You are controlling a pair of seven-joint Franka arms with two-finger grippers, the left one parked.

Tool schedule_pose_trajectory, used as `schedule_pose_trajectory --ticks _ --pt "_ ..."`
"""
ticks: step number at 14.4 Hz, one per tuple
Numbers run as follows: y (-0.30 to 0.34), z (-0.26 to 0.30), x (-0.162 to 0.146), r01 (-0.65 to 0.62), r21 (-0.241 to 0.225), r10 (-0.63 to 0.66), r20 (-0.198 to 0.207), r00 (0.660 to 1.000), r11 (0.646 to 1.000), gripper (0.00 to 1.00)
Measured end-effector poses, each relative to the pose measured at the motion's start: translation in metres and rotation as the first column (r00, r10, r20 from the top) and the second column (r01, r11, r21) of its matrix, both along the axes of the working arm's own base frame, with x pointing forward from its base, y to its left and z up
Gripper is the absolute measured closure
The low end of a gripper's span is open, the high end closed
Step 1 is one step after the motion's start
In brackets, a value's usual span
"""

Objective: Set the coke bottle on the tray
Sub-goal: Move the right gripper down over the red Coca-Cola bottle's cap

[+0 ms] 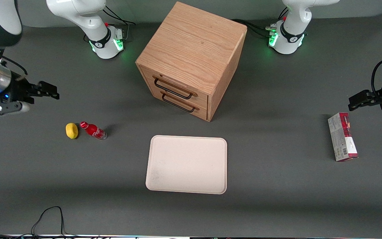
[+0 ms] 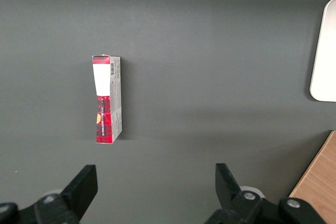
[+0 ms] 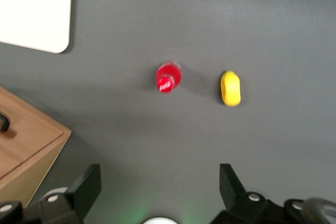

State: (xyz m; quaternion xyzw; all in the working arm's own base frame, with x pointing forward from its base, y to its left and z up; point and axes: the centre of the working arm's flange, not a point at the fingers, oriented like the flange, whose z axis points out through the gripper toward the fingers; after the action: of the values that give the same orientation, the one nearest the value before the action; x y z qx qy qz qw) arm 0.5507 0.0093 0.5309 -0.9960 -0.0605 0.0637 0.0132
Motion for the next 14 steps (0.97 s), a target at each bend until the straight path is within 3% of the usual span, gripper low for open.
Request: schedule_pose_trajectory --ticks 8,14 --pt "0.014 -0.148 -0.017 -0.019 -0.004 0.019 0.101 0.995 1.0 0.0" --pt "0.015 -0.198 -0.018 -0.019 -0.014 0.02 0.107 0.994 1.0 0.0"
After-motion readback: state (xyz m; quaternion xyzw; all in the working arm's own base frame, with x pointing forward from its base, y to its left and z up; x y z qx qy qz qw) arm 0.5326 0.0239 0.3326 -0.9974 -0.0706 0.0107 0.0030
